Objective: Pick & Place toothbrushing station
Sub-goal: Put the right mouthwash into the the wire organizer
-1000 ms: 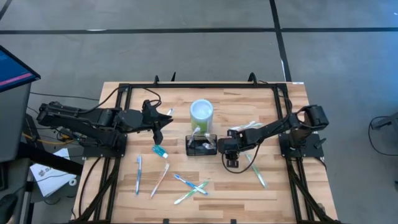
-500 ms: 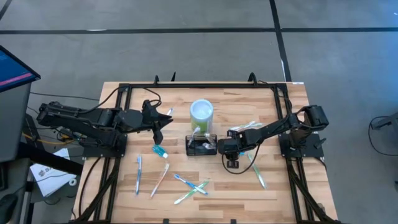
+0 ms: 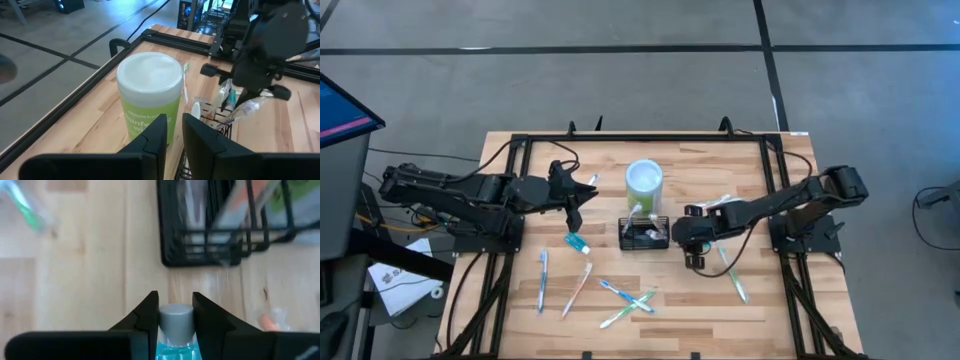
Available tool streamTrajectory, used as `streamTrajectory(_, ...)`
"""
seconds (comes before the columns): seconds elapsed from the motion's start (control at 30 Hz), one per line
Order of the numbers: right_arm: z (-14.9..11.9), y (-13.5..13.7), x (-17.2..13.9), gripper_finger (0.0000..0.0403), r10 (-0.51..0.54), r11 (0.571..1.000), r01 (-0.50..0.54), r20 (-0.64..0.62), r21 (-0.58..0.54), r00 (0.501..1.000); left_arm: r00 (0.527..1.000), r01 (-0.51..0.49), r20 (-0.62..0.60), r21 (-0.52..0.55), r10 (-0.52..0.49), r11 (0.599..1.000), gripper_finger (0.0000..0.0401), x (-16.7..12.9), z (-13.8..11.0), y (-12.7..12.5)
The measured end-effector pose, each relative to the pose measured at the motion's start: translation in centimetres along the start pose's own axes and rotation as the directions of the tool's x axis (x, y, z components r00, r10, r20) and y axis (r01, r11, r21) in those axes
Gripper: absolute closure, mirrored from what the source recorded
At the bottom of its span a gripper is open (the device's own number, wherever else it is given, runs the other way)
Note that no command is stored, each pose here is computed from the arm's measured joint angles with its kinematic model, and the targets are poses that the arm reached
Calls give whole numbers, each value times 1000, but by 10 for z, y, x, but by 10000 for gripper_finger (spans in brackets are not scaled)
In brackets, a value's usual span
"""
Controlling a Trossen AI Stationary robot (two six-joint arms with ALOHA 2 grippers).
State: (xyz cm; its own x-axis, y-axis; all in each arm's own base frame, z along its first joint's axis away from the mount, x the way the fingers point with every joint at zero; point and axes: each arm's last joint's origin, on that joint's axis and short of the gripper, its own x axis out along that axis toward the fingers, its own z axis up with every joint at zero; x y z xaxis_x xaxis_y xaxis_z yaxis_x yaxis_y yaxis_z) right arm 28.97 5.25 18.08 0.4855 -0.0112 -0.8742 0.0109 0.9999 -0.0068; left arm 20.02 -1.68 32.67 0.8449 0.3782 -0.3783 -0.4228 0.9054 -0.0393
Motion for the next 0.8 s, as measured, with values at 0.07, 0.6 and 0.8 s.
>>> streamTrajectory(0.07, 3, 4, -7, 319, 15, 1000, -15, 49, -6, 999, 1000, 1, 1, -1, -1, 1000, 348, 0, 0, 0)
streamTrajectory(0.6, 37, 24, -59, 319, 203, 979, -164, 479, -122, 854, 989, 135, 51, 112, -141, 984, 348, 6, 7, -10)
streamTrajectory(0.8, 51, 25, -68, 319, 302, 953, -221, 602, -207, 739, 969, 231, 42, 192, -243, 954, 348, 25, 6, -24)
